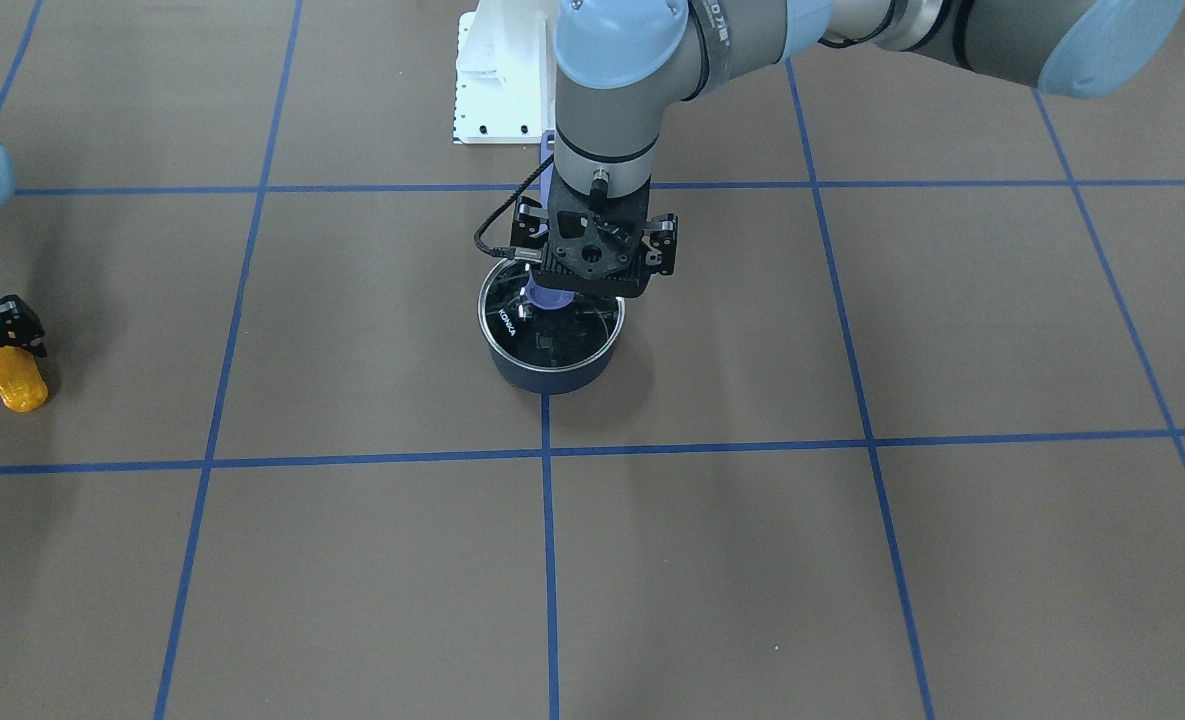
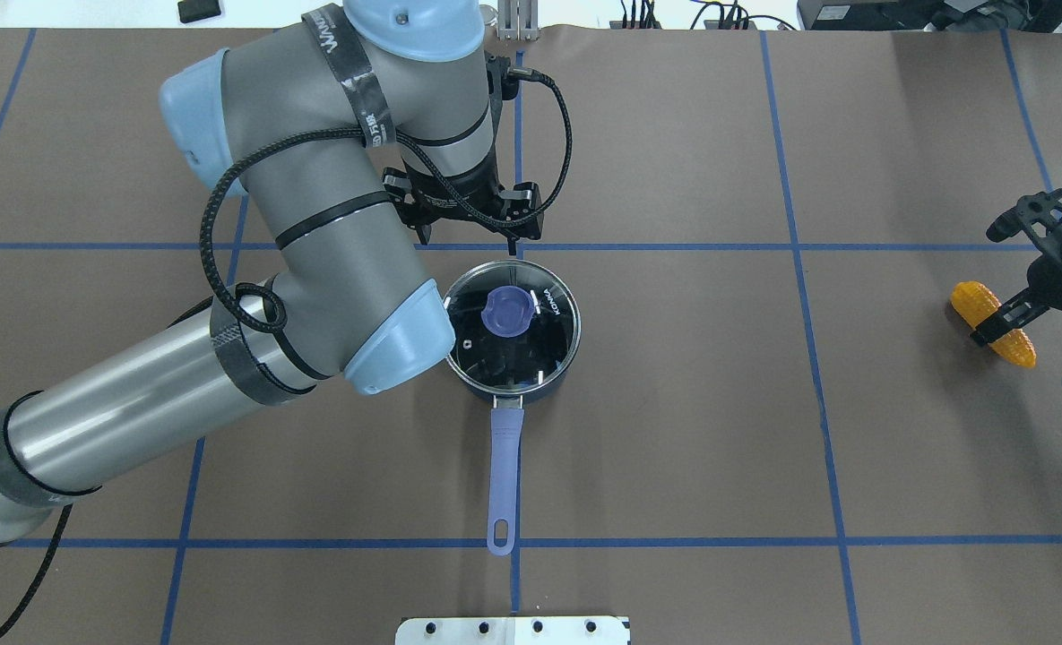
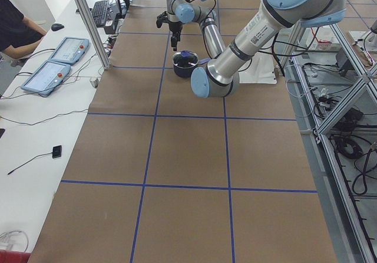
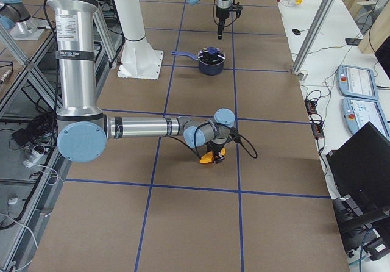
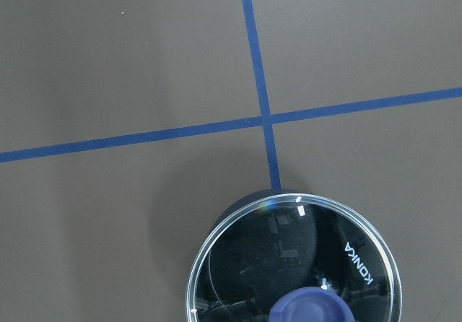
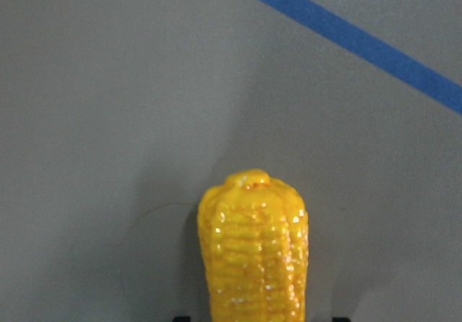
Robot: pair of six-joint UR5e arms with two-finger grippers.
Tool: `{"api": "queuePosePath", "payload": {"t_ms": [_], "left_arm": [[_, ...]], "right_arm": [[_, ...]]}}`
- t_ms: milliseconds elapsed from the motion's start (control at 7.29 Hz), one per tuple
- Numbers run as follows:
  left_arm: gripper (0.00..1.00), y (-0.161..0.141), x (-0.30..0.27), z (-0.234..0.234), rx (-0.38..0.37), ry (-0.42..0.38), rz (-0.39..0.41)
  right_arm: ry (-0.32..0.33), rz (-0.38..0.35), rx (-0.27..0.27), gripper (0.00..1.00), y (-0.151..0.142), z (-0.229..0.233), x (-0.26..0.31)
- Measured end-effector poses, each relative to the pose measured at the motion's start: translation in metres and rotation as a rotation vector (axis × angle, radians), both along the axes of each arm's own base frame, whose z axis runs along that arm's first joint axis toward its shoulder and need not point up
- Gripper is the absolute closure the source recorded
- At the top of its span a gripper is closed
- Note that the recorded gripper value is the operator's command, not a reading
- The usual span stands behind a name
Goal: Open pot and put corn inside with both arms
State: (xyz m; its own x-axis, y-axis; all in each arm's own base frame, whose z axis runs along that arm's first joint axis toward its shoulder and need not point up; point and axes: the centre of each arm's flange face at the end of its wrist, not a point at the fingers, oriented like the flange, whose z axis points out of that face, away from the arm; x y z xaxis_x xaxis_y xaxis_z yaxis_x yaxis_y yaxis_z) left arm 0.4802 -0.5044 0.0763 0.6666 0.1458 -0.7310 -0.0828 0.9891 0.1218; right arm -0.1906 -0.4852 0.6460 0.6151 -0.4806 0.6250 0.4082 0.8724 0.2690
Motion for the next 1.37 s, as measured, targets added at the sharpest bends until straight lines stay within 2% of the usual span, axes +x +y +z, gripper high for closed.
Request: {"api": "queuePosePath", "payload": {"t_ms": [275,824,1098,1373], "left_arm": [[0.00,0.000,0.000,0.000,0.001,0.001,0.000],[0.00,0.003,0.002,-0.001,0.002,0.003,0.004],[0.00,0.026,0.027,0.005,0.006,-0.014,0.041],[0.00,0.049,0.054,0.014,0.019,-0.028,0.081]], "right_arm": [[-0.006,0.006,0.001,0.80,-0.002,-0.003,0.004],[-0.014,0.028,0.013,0.83,-0.014,-0.015,0.010],[-0.019,0.052,0.022,0.84,-0.039,-0.060,0.012],[-0.021,0.059,0.027,0.84,-0.051,-0.115,0.011]]}}
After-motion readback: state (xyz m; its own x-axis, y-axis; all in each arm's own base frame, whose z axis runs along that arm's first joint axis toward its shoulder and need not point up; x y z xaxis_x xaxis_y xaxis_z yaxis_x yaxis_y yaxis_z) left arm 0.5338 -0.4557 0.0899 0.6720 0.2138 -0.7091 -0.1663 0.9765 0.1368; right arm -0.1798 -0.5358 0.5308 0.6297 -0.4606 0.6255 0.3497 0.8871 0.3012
